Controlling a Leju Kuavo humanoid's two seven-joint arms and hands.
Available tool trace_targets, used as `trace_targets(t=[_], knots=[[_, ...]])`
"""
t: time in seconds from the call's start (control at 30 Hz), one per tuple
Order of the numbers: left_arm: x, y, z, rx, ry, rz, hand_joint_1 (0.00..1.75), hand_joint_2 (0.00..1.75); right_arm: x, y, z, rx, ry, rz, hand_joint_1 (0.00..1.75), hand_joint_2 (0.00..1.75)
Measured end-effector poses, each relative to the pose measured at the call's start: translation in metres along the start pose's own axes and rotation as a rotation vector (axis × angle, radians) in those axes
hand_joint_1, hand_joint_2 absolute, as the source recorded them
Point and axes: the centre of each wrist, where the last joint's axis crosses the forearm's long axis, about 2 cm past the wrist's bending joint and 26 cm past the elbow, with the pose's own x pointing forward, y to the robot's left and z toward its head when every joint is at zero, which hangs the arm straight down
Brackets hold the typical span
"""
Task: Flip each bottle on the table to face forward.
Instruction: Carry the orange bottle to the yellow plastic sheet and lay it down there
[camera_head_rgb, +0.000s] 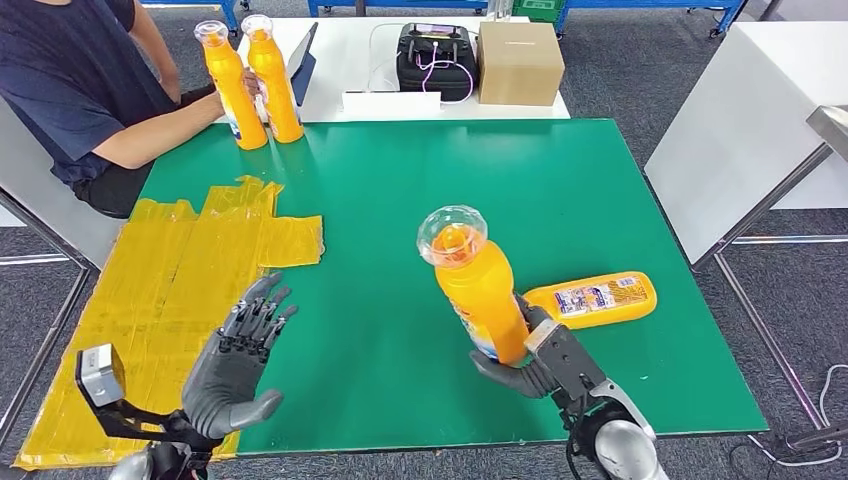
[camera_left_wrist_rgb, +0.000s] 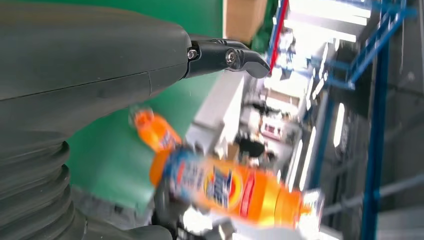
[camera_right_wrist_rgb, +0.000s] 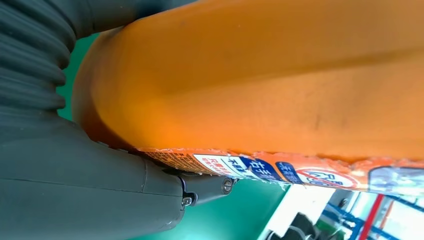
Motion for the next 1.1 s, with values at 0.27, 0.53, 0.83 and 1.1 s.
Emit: trace_targets(t=[0.27, 0.53, 0.83, 1.1], knots=[[-0.001, -0.021, -0.033, -0.099, -0.024, -0.089, 0.0, 1.75, 0.021, 0.033, -0.04, 0.142, -0.026, 0.049, 1.75, 1.75], [0.0, -0.027, -0.046, -0.1, -0.04, -0.271, 0.0, 1.75, 0.022, 0.08, -0.05, 0.36, -0.017, 0.025, 1.75, 1.75], [0.0, -0.032, -0.057, -0.16, -0.033, -0.262, 0.0, 1.75, 0.017, 0.117, -0.053, 0.512, -0.006, 0.025, 1.75, 1.75], [-0.001, -0.027, -0.059, -0.316, 0.03, -0.136, 1.75, 1.75, 0.015, 0.119, -0.058, 0.549, -0.013, 0.03, 1.75, 1.75]])
